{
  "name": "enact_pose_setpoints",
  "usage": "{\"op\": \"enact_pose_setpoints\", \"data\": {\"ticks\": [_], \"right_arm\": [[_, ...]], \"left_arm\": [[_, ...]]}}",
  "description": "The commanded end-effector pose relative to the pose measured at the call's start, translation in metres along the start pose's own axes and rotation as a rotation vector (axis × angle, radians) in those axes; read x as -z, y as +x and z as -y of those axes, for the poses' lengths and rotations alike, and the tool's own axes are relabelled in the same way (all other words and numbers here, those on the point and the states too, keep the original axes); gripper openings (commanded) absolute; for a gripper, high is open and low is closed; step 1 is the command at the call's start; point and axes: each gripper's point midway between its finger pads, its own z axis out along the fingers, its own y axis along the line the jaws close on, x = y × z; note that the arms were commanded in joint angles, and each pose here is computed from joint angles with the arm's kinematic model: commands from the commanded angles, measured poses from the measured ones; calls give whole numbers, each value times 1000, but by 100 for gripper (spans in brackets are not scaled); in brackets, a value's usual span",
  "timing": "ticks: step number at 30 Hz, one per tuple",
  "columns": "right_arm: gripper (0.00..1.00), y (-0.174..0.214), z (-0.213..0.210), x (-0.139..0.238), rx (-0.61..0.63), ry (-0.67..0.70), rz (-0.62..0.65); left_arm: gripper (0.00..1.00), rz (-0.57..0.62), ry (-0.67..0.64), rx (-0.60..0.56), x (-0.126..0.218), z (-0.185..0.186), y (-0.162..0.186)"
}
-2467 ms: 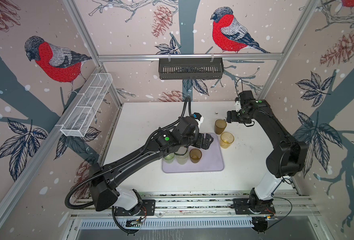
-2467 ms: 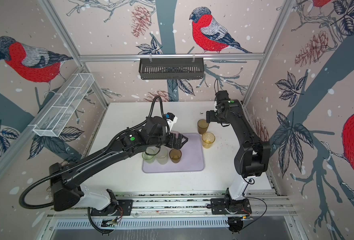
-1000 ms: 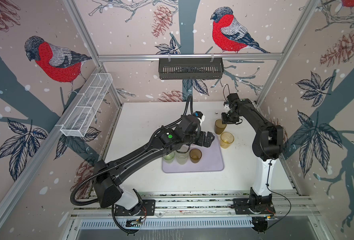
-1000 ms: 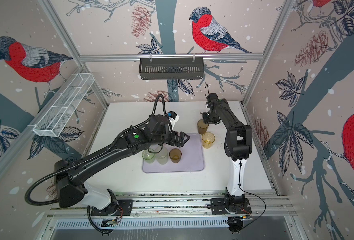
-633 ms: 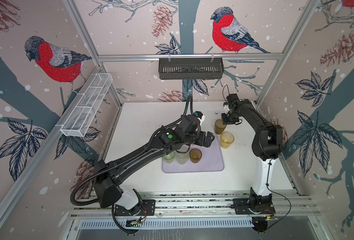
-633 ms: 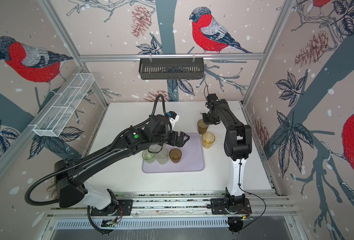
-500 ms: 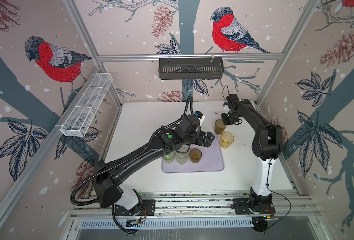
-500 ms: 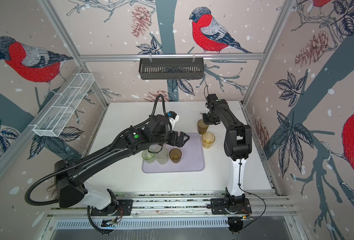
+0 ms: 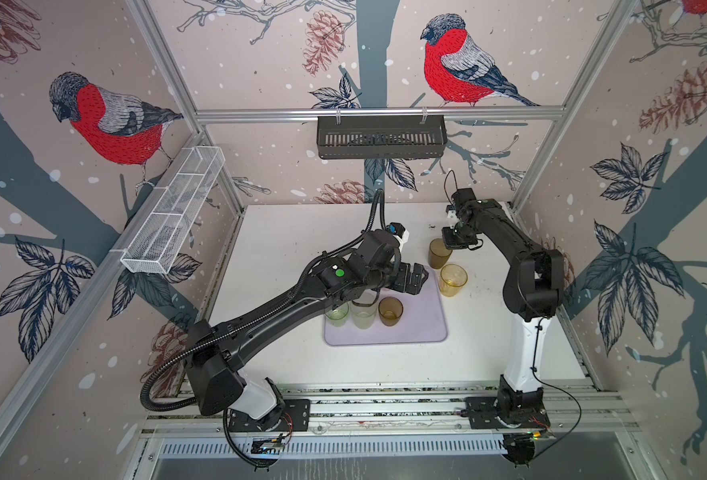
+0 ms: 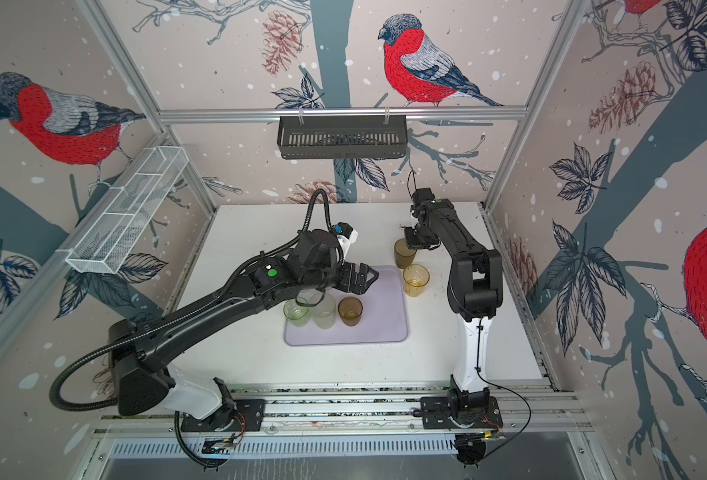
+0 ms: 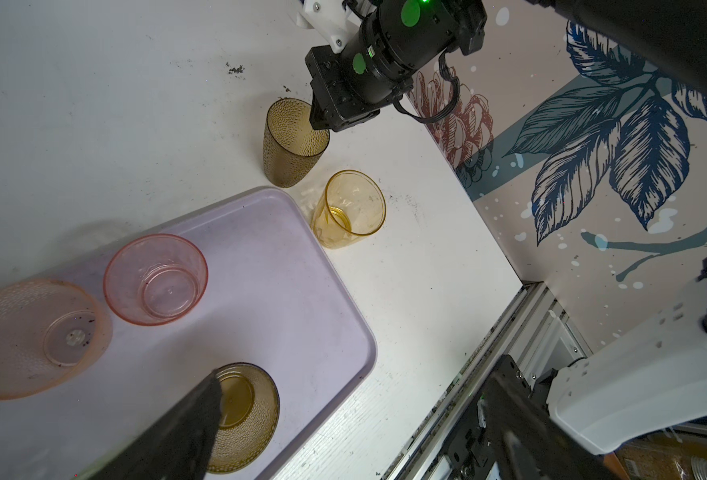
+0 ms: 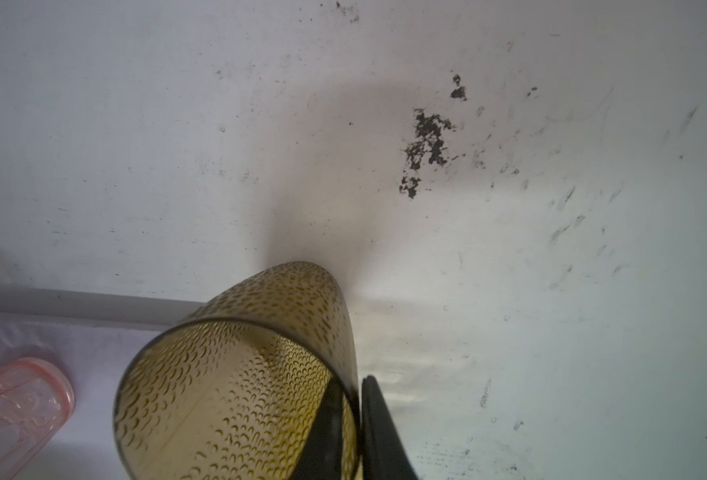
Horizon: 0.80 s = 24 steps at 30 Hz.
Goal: Place the glasses into the tray
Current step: 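Lower the right gripper around the tall amber textured cup and close it, then lift the tall amber cup with the right gripper and carry it toward the tray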
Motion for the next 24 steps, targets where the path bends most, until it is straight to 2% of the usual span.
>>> {"op": "enact_pose_setpoints", "data": {"ticks": [1,24], "right_arm": [[13,1,2,-1,3,12,-6],[6,-1,3,5,7,21,6]], "left_arm": [[98,12,1,-5,2,0,-3],[98,17,1,0,4,0,-4]]}}
